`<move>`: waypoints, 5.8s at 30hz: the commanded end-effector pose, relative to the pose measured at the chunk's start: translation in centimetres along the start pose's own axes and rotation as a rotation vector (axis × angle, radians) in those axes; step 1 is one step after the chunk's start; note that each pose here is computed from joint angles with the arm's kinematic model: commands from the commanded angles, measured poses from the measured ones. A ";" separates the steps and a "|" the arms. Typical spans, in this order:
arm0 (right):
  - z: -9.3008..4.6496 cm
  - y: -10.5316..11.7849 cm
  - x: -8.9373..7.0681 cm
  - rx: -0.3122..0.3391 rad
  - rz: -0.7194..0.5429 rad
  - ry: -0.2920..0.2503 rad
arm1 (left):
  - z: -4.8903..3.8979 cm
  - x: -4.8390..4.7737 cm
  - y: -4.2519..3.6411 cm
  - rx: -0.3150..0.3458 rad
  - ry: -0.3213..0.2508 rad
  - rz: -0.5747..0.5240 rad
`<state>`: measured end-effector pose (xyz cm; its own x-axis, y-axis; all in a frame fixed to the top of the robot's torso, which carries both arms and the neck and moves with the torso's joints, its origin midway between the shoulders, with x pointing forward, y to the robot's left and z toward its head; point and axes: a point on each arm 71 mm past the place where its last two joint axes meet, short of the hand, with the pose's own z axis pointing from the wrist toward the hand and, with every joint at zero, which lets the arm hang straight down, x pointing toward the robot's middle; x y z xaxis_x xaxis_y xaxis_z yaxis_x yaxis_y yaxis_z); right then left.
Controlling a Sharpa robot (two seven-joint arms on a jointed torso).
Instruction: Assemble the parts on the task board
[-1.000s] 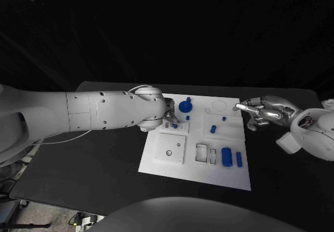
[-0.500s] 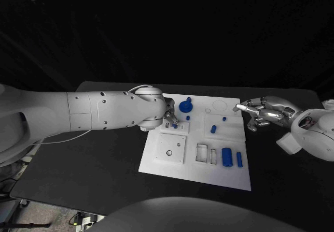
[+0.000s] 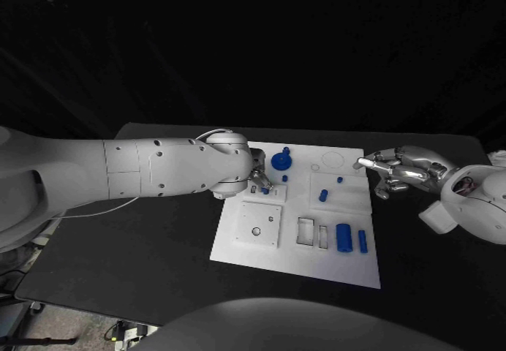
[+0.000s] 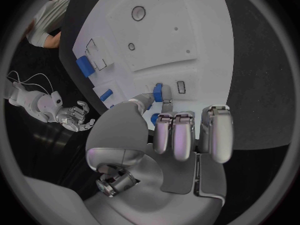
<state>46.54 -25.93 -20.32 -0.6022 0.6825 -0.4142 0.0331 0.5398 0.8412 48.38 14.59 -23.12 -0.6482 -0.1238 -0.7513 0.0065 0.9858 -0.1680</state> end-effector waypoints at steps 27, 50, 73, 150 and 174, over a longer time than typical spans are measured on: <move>0.0 -0.3 0.2 0.005 0.013 0.021 | 0.05 0.70 0.80 -0.136 0.028 0.012; 0.1 -0.4 0.2 0.010 0.015 0.024 | 0.13 0.74 0.88 -0.143 0.034 0.025; -0.1 -0.7 0.0 0.015 0.018 0.019 | -3.34 -2.15 3.90 -0.143 -0.078 -0.005; -0.1 -0.9 0.4 0.014 0.031 0.041 | 3.45 -5.11 4.17 -0.222 -0.057 -0.038; -0.2 -1.0 0.4 0.019 0.032 0.042 | 3.75 -4.51 3.88 -0.211 -0.036 -0.039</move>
<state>46.25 -26.46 -21.21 -0.6186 0.6876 -0.3801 0.0711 0.5307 0.8446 54.33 18.49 -22.63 -0.6011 -0.1668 -0.7816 -0.1574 0.9835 -0.0889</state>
